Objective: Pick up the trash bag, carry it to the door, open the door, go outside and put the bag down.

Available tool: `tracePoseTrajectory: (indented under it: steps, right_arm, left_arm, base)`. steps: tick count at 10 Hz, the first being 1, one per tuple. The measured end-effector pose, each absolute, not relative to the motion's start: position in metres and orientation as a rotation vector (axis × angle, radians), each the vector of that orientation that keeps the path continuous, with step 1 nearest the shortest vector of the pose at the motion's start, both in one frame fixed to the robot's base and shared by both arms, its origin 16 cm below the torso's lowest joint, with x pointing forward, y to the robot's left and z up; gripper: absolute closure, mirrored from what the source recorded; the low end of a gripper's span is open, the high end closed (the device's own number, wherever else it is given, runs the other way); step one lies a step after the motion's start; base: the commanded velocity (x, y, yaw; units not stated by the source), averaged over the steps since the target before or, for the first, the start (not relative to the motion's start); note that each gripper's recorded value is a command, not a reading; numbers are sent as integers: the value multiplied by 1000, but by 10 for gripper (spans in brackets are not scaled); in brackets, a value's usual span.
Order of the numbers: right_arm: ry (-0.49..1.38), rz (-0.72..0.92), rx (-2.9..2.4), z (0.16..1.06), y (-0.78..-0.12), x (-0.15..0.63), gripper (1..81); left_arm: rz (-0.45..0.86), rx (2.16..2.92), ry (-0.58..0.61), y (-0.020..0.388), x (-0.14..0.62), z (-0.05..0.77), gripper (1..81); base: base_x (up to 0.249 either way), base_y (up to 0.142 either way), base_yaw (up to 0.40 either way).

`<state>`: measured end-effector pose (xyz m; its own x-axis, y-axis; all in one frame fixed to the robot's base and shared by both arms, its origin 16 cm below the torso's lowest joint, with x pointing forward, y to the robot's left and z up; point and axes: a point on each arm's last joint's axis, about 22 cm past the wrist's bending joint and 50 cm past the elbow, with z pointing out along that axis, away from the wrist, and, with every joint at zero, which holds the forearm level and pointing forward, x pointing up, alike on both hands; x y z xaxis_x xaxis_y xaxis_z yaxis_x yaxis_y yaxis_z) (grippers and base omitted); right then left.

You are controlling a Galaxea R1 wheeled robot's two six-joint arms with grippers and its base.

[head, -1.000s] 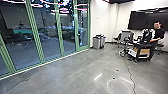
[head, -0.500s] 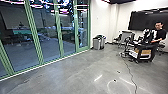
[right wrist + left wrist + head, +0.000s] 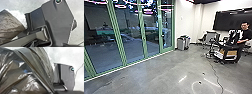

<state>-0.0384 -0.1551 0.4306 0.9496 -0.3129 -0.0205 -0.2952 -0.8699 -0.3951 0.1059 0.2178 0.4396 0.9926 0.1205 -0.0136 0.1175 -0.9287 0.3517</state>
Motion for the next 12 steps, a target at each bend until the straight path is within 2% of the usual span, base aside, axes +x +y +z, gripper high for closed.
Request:
tracePoseTrajectory:
  steps: [6,12]
  right_arm:
    - [438,-62,-2698,431,-152,-37,10]
    - [437,-63,-2700,431,-153,-38,10]
  left_arm:
    - [12,2777,171,218,106,439,811]
    - [10,2774,170,216,105,440,811]
  base:
    - [160,-74,0]
    - [168,0,0]
